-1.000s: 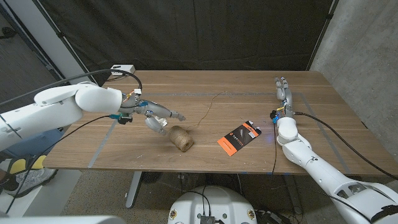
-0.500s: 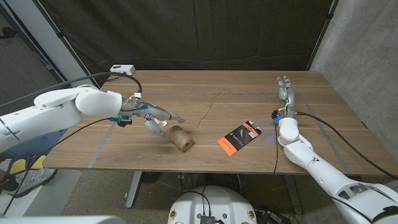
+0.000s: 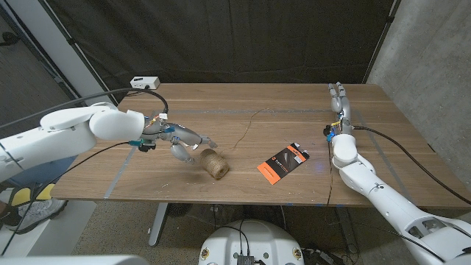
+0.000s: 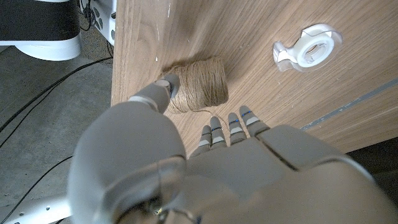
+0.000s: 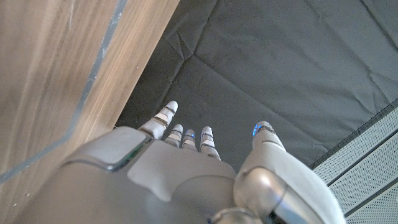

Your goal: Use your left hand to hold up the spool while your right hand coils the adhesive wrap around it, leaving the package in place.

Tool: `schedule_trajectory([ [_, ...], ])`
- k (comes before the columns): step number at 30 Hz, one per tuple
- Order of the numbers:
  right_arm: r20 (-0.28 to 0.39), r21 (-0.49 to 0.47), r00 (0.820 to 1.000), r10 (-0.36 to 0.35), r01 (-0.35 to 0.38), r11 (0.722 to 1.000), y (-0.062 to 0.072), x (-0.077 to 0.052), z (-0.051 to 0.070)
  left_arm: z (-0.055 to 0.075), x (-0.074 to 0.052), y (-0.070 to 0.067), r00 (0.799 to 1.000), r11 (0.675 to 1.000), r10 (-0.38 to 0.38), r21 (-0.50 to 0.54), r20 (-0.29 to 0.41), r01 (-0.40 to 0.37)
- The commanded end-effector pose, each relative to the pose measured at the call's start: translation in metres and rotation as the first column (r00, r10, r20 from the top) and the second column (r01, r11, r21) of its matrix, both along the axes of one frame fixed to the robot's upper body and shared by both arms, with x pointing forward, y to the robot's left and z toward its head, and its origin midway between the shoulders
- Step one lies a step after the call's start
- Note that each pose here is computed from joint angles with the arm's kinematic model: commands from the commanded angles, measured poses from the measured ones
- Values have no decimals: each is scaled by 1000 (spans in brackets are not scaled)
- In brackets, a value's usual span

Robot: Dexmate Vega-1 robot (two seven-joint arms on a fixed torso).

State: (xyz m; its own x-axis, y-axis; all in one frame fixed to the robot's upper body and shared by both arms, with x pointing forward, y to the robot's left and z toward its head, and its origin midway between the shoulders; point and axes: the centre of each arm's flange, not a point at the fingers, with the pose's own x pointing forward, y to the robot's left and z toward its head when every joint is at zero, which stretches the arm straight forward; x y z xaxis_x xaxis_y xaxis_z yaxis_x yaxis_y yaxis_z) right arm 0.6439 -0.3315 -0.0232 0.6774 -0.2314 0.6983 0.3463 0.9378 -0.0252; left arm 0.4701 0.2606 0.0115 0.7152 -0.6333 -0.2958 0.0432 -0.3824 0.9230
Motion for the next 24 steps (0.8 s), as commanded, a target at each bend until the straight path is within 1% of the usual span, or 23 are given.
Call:
schedule_trajectory([
  [1,10,-26,1000,-3,3,1000,-2,-4,10,-5,-1,2,998,1000,-9,16,58,8],
  [8,5,-33,1000,19,-18,999,-2,-2,9,-9,-1,4,998,1000,-1,13,61,0],
  [16,4,-34,999,32,-32,999,-1,-3,10,-13,-2,5,997,1000,-3,8,82,2],
  [24,-1,-45,999,47,-47,998,1,-1,8,-18,-5,6,991,1000,-3,-2,132,4],
])
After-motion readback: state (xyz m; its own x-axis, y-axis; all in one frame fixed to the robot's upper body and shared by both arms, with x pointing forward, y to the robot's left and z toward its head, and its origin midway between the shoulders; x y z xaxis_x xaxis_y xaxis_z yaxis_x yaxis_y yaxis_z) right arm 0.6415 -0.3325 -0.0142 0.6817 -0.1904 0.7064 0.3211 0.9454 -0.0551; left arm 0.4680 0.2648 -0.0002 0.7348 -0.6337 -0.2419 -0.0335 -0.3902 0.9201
